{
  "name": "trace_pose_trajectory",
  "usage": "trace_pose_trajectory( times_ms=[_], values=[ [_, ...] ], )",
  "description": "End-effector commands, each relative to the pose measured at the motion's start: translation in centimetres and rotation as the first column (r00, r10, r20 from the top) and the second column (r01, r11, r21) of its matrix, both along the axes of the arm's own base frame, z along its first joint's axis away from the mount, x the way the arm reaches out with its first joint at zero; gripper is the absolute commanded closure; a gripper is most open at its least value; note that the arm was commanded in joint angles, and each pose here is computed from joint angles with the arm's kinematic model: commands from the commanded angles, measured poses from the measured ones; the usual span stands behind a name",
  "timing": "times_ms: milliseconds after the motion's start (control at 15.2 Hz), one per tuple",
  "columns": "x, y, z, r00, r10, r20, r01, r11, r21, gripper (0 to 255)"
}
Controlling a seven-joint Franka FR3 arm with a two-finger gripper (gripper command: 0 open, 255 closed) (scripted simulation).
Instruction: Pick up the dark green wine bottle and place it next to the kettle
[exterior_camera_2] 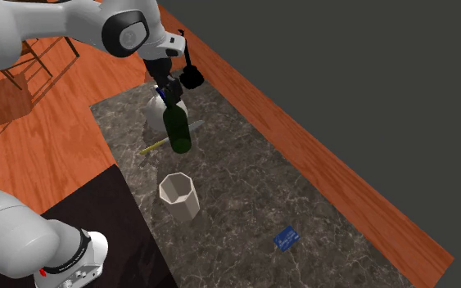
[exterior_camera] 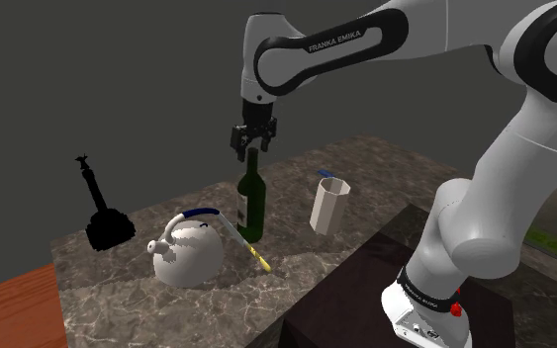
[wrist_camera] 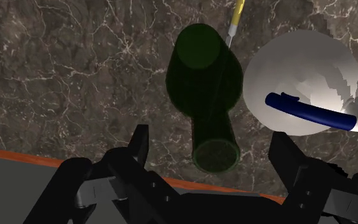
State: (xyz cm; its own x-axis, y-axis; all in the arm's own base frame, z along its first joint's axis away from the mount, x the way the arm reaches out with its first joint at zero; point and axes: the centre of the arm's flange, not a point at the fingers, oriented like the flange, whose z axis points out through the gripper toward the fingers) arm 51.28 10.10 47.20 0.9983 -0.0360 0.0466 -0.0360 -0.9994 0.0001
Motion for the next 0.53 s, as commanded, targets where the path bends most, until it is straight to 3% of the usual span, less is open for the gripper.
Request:
trace_pose_trajectory(
  times_ms=[0, 198, 462],
  values=[
    [-0.1, 0.0, 1.3, 1.0, 0.0, 0.0, 0.0, 1.0, 0.0, 0],
    [-0.2, 0.0, 5.0, 1.0, 0.0, 0.0, 0.0, 1.0, 0.0, 0],
    [-0.2, 0.0, 5.0, 1.0, 0.0, 0.0, 0.0, 1.0, 0.0, 0]
  ],
)
